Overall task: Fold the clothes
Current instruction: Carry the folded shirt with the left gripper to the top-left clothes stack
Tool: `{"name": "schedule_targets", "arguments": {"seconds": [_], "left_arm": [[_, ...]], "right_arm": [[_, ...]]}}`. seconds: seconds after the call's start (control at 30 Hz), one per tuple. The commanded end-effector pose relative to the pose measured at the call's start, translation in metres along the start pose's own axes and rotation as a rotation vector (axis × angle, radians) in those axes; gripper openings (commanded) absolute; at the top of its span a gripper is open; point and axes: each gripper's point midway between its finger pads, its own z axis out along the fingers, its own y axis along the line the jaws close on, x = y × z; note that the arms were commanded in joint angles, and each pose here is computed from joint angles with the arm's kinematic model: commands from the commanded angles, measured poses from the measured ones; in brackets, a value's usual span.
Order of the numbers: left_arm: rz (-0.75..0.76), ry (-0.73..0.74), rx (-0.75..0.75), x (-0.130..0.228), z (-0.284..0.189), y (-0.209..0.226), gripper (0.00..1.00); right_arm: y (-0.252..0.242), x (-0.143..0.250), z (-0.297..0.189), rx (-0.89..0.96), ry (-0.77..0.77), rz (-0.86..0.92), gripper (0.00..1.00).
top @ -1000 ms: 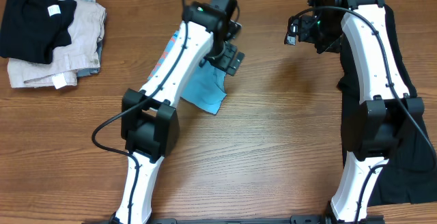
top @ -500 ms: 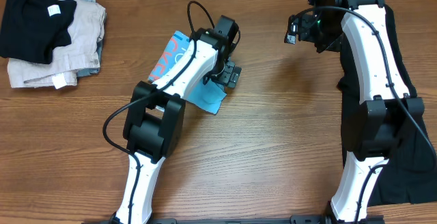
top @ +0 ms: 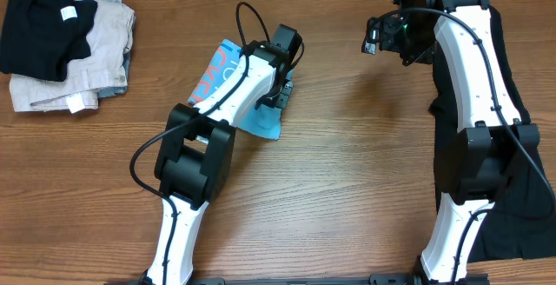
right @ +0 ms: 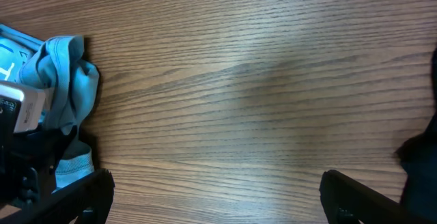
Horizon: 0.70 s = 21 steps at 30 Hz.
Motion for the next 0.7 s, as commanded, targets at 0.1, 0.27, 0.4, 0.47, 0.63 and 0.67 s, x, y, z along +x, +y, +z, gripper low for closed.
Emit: {"name": "schedule_targets", "arguments": {"seconds": [0.1, 0.27, 0.4, 0.47, 0.63, 0.67], "left_arm": [[-0.029, 0.049, -0.146, 0.003, -0.024, 0.045, 0.04], [-0.09, -0.066, -0.207, -0.031, -0.12, 0.104, 0.04], [-0.12, -0.182, -0.224, -0.043, -0.191, 0.146, 0.04], [-0.177, -0.255, -0.266, -0.046, -0.225, 0.172, 0.04], [-0.292, -0.411, -0.509, -0.039, -0.302, 0.257, 0.04], [-0.316, -0.434, -0.516, -0.036, -0.311, 0.268, 0.04]], "right_arm": [[0.002, -0.008, -0.01, -0.011, -0.04, -0.006, 1.0], [0.002, -0.007, -0.01, -0.011, -0.038, -0.006, 1.0], [0.002, -0.007, -0.01, -0.011, -0.038, -0.007, 1.0], [0.002, -0.007, -0.01, -0.011, -0.036, -0.006, 0.99], [0.003, -0.008, -0.011, -0.014, -0.041, -0.007, 0.97], [0.004, -0.008, -0.01, -0.017, -0.041, -0.008, 0.97]]}}
